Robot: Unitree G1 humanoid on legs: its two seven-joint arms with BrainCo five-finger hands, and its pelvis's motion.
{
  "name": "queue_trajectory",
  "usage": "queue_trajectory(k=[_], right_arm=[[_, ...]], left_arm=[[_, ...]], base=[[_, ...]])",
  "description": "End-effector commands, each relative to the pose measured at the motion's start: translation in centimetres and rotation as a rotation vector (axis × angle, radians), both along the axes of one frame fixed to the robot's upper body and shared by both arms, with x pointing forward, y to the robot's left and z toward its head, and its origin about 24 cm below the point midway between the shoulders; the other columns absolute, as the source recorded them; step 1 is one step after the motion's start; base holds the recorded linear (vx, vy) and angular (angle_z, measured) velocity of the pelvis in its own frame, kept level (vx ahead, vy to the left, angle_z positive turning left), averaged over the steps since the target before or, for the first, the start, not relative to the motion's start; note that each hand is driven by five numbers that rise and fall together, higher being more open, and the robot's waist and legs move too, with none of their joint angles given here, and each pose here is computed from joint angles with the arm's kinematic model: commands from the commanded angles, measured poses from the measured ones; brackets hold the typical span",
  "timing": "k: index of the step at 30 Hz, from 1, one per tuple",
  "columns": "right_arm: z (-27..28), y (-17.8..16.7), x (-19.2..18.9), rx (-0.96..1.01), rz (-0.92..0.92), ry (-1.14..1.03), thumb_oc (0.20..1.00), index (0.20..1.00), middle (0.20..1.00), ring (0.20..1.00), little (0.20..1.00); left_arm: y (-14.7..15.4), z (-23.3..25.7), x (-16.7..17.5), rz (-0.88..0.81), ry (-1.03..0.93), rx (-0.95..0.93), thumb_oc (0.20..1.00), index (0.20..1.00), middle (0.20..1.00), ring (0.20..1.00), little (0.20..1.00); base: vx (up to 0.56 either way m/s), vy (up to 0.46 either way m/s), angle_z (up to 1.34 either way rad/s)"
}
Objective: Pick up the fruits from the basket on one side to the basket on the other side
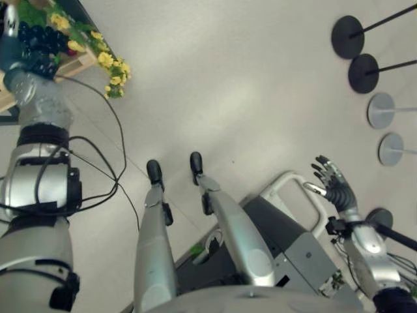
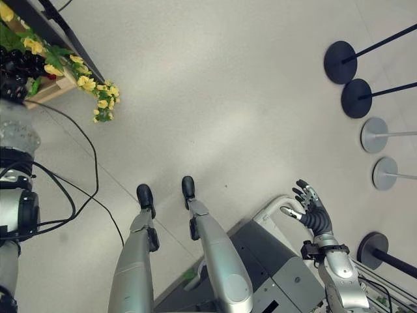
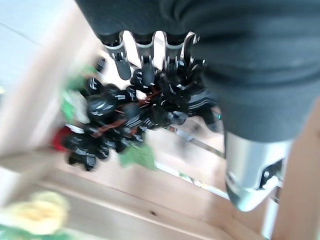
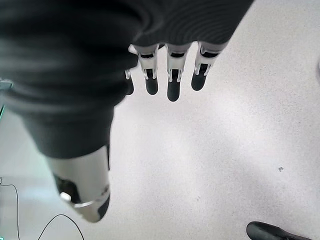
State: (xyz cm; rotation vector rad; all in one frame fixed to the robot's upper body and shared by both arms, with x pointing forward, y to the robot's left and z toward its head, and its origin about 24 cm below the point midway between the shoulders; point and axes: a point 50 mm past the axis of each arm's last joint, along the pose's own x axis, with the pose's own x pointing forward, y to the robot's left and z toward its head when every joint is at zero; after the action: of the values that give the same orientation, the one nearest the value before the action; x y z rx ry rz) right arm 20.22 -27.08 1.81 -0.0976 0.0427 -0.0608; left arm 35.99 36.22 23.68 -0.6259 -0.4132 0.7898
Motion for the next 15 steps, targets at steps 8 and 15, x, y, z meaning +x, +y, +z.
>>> queue_trajectory(k=[8, 15], right_arm=[[2.4, -2.2, -0.1, -0.021, -0.053, -0.087, 1.000, 1.000, 1.000, 1.000, 1.000], [2.3, -1.9, 0.0, -0.021, -0.038, -0.092, 1.000, 1.000, 1.000, 1.000, 1.000]], left_arm=[[0.3, -0.6, -0.3, -0.011, -0.033, 0.002, 1.000, 1.000, 1.000, 1.000, 1.000], [1.7, -0.8, -1.4, 0.070, -0.034, -0.012, 1.000, 1.000, 1.000, 1.000, 1.000]], base=[[0.00, 0.000, 0.00], [0.00, 0.000, -0.01]])
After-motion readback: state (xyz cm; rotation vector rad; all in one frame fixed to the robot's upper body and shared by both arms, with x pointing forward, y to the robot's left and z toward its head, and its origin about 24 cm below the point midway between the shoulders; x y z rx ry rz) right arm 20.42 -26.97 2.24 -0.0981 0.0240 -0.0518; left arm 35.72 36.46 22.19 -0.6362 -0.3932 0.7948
